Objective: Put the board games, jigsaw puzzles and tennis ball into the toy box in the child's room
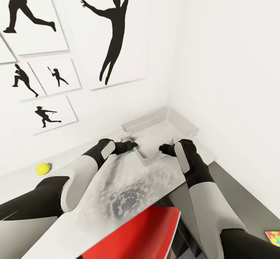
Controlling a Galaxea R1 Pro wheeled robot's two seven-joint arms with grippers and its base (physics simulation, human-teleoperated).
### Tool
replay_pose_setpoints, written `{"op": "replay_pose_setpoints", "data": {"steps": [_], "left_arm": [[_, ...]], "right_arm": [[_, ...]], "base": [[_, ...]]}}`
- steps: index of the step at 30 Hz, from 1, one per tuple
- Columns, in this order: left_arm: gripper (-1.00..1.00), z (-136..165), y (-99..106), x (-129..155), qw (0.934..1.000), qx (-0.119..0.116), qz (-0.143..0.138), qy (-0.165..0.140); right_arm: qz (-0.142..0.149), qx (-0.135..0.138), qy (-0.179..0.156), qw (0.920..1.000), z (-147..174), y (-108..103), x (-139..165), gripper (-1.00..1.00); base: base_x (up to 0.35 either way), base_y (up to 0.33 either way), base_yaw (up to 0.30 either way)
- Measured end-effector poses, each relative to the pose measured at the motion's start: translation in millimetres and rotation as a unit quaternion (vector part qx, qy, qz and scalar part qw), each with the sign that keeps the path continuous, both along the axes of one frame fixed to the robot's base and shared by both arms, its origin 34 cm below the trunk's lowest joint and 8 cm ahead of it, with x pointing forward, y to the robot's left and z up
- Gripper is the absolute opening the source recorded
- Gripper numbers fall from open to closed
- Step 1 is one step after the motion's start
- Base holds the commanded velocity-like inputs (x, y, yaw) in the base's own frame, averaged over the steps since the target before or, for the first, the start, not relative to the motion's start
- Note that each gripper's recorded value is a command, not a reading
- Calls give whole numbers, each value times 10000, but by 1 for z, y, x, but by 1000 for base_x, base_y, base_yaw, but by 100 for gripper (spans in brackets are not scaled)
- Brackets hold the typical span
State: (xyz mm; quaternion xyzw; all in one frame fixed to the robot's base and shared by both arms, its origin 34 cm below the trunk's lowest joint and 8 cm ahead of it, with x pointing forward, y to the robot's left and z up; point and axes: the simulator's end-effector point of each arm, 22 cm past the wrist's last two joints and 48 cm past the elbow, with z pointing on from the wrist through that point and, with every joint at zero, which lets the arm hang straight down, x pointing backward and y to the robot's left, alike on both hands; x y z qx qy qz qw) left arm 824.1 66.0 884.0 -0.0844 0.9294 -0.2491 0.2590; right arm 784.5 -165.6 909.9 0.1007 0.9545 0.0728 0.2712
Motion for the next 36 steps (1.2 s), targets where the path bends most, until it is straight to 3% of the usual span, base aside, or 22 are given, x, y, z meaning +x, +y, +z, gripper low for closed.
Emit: {"op": "replay_pose_setpoints", "data": {"steps": [36], "left_arm": [[100, -7, -3, 1, 9997, -213, 118, 89]], "right_arm": [[6, 160, 13, 9999, -10, 6, 1, 100]], "base": [[0, 0, 0]]}}
